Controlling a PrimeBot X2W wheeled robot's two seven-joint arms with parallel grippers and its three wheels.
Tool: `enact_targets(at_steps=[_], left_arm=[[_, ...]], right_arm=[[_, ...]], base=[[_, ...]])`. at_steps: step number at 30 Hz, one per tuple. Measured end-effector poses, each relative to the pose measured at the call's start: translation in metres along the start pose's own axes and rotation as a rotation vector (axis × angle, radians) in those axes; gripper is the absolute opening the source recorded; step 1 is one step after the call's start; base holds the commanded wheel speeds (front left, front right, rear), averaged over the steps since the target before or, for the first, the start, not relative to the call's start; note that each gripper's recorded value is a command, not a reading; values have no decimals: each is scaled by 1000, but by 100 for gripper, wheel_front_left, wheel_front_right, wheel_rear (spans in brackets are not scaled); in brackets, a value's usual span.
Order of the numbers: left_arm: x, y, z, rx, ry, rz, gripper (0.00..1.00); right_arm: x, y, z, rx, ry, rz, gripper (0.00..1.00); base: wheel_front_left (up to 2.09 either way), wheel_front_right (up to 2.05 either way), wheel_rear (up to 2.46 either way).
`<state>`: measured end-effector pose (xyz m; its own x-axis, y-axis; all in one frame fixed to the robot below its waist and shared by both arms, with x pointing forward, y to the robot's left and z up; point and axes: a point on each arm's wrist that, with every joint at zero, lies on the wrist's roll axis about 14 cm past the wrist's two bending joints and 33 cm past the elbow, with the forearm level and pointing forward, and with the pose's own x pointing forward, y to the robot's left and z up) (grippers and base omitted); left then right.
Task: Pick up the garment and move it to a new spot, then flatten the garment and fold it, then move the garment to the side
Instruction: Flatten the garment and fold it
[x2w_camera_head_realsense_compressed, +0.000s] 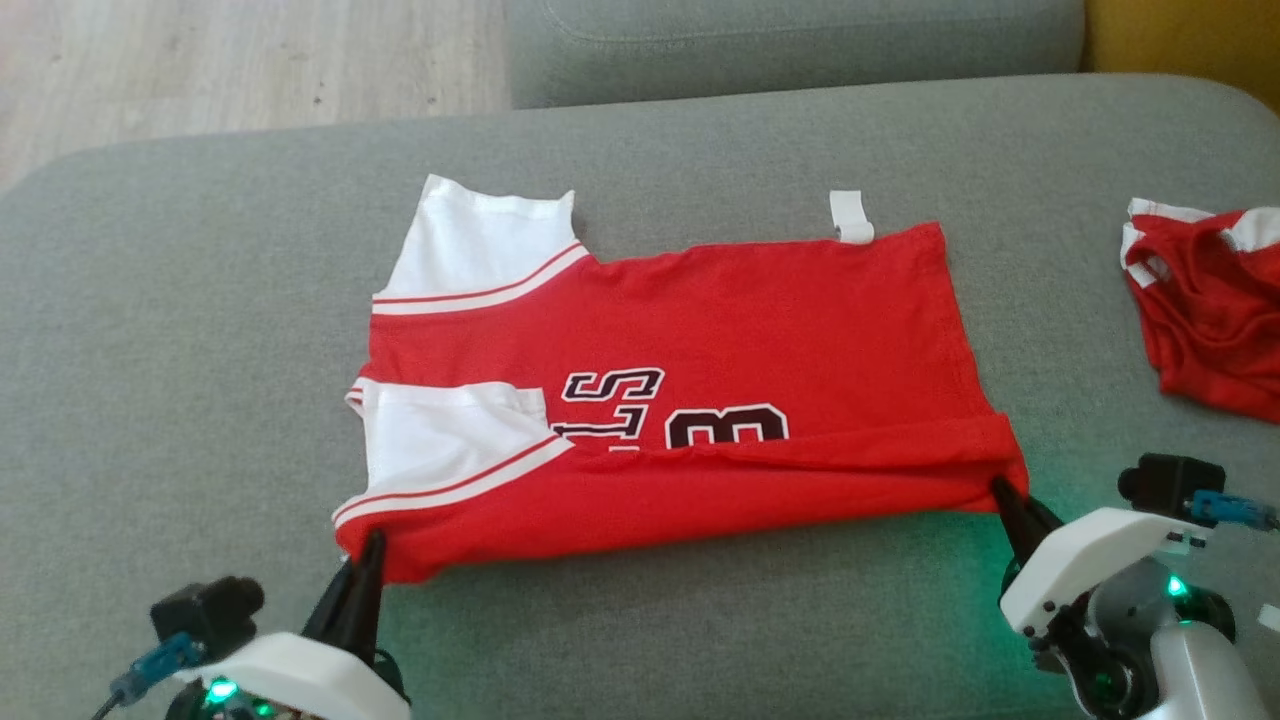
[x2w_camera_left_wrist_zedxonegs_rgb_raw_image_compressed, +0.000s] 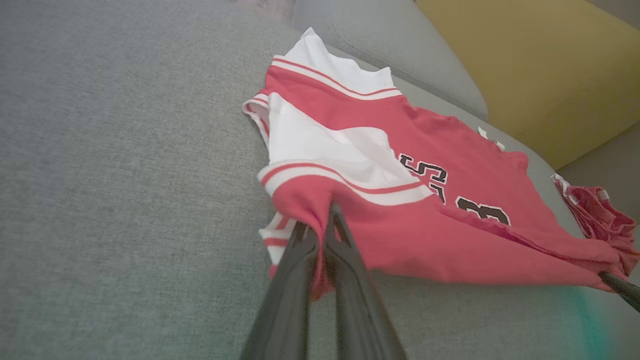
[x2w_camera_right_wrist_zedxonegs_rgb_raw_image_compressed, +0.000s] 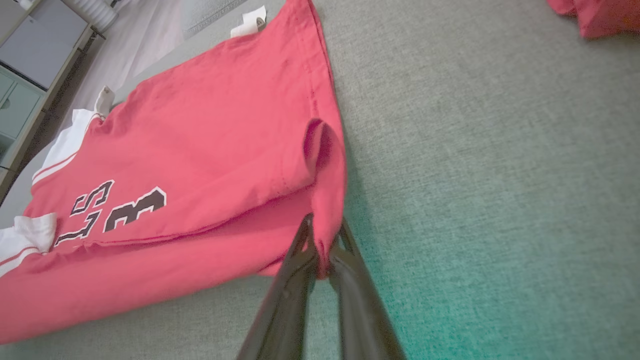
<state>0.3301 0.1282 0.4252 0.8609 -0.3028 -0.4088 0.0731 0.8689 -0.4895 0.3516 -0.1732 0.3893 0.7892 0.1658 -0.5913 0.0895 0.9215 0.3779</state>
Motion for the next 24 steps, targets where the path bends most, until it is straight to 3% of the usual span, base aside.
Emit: enact_targets(at_steps=[1, 8, 14, 19, 24], left_arm=[[1, 3, -1, 4, 3, 8, 100], [17, 13, 22, 112, 0, 8, 100], [53, 3, 101, 290, -97, -41, 100], [98, -12, 169, 448, -128, -71, 100], [152, -8, 187, 514, -27, -57, 100]], right_arm=[[0, -1, 1, 2, -7, -1, 100], [-5, -11, 11, 9, -64, -28, 100], [-11, -13, 41, -15, -177, -41, 100], [-4, 4, 73, -73, -261, -3, 100], [11, 19, 101, -126, -308, 31, 100]], base=[[0, 0, 0], [0, 0, 0], [0, 0, 0], [0, 0, 0], [0, 0, 0]])
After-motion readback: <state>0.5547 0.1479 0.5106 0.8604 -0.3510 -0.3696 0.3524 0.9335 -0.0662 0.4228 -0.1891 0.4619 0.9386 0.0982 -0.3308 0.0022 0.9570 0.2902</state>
